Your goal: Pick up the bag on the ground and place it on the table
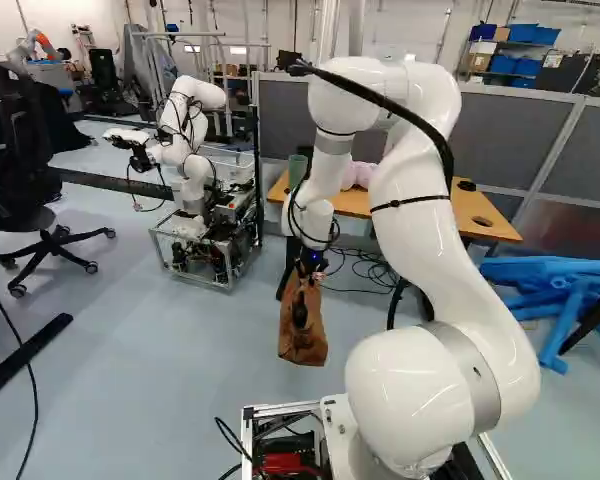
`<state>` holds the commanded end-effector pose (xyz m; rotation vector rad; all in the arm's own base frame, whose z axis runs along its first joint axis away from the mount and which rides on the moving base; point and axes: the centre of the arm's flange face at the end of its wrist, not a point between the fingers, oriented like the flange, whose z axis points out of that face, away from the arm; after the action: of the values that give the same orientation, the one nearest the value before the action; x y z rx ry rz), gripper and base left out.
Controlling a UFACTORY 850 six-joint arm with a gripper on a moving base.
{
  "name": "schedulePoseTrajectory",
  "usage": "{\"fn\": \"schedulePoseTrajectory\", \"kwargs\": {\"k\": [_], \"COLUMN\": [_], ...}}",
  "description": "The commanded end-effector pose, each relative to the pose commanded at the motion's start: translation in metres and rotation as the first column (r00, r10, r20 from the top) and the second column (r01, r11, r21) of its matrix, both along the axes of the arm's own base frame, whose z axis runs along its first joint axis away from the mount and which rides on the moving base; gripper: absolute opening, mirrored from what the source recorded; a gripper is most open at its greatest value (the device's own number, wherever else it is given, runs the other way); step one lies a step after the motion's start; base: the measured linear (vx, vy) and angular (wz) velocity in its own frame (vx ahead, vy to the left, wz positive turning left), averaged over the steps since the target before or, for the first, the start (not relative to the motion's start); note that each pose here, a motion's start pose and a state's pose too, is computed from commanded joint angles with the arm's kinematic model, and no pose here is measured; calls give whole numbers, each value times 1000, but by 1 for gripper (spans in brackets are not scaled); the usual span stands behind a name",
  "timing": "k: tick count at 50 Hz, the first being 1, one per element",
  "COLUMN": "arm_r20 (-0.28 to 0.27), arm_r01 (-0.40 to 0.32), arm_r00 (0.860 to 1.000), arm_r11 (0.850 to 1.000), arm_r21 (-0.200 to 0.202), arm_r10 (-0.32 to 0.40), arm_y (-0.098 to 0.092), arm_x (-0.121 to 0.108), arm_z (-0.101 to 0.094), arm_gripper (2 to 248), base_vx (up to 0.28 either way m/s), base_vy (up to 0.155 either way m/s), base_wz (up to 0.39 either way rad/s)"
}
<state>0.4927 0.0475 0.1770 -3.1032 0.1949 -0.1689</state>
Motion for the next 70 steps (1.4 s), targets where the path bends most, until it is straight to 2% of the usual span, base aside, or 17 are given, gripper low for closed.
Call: {"fn": "schedulePoseTrajectory", "kwargs": {"k": [70], "arm_r20": [36], "arm_r01": [1], "arm_r00": [999], "arm_r11": [1000], "arm_r21": [21], "arm_r10": [-2], "arm_y": [-3], "arm_x": [-13], "arm_z": [101], "arm_gripper": [21], "base_vx": [0], "base_vy": [0], "base_wz": [0]}}
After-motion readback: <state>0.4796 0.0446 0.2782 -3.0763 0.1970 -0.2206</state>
